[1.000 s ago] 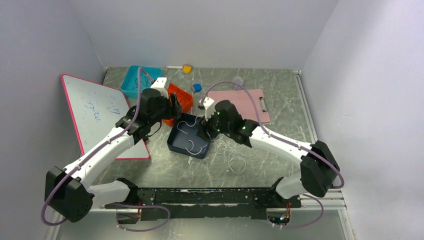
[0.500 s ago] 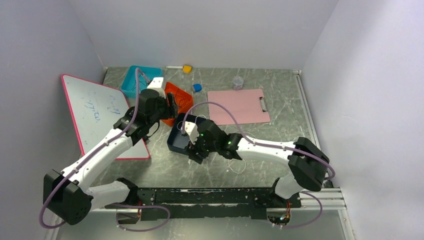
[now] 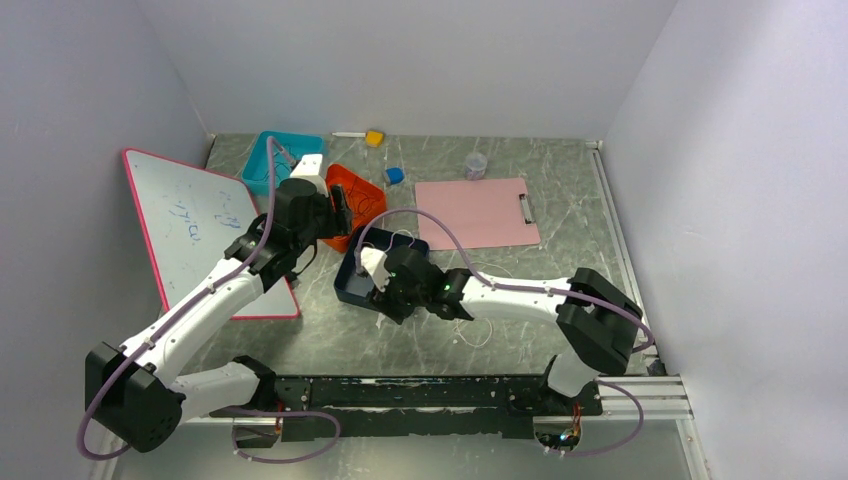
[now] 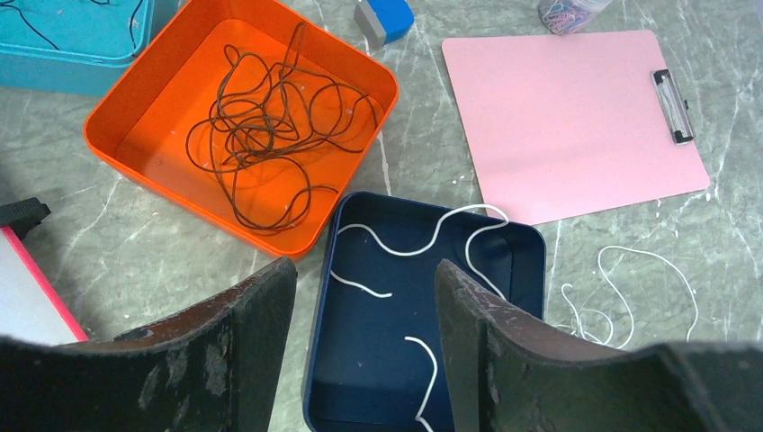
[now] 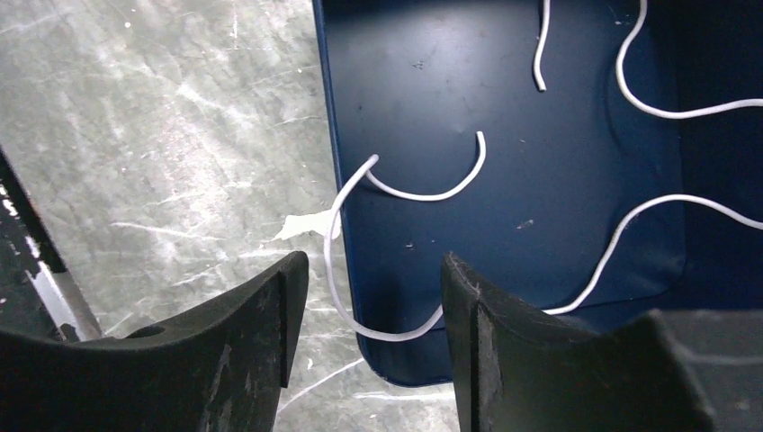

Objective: Untangle the cables

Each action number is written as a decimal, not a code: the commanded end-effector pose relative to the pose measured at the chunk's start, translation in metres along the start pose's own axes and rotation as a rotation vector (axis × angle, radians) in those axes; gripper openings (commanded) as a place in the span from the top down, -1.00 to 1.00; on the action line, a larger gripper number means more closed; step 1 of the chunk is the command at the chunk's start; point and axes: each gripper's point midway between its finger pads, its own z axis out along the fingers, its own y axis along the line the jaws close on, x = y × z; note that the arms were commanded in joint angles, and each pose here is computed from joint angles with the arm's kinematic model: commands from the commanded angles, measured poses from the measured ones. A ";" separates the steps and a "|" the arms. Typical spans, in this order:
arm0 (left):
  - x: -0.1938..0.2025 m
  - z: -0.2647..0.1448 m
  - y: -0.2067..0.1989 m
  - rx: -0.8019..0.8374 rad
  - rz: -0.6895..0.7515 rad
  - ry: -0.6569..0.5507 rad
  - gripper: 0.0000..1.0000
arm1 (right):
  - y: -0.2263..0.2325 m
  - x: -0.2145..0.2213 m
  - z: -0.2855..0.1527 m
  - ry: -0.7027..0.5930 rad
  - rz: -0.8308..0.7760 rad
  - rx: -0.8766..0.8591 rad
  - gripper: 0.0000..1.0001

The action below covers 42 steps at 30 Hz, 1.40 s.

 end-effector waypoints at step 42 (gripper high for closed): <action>-0.010 -0.003 0.005 -0.012 -0.032 -0.030 -0.25 | -0.038 -0.027 0.016 -0.055 0.110 0.149 1.00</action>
